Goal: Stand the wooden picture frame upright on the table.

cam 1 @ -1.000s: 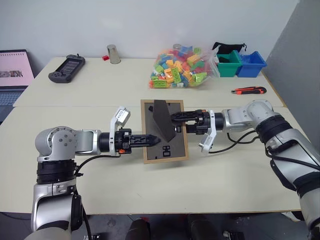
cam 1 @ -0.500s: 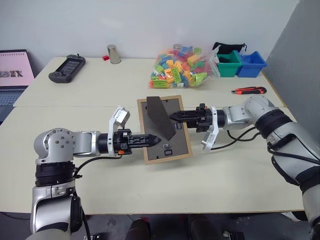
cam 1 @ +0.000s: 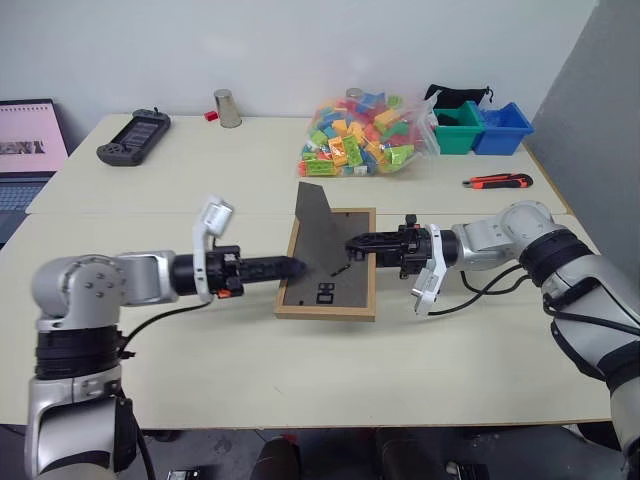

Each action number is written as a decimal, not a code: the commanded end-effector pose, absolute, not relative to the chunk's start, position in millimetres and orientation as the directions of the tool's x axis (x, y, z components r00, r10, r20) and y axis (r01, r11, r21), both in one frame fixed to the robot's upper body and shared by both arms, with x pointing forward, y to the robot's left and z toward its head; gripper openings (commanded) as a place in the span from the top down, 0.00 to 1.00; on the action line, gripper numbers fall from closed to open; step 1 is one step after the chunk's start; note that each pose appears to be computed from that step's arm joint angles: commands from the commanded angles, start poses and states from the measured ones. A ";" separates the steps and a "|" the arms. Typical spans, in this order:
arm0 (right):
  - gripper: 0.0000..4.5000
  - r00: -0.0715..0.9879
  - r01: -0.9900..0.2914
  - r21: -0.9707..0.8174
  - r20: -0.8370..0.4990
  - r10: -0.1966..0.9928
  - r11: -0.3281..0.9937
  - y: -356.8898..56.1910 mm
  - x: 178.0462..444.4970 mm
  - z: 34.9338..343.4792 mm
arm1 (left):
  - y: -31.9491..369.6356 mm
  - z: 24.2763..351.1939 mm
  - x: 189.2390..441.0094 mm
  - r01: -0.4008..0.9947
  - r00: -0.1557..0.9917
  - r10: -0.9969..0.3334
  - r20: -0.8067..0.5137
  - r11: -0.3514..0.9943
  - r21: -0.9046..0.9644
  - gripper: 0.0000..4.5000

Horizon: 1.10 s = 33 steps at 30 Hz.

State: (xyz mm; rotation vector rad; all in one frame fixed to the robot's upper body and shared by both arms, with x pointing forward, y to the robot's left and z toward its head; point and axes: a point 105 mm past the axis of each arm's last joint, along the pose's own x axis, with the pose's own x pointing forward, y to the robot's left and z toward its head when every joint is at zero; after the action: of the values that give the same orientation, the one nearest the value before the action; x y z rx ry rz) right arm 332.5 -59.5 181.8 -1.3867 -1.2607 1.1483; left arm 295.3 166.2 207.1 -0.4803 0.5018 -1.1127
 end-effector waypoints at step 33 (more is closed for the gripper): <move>0.67 0.376 -0.926 0.044 0.231 0.897 0.376 2.8 404.5 224.5 | 224.9 223.1 273.3 0.514 0.850 -0.516 -0.104 0.856 -0.045 0.01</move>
State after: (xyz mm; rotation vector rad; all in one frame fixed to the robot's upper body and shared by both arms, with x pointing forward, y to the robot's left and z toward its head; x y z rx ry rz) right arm 404.6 0.9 195.8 0.1894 -0.0824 1.1661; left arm 276.0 229.3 210.5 -0.0610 0.1619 -0.5294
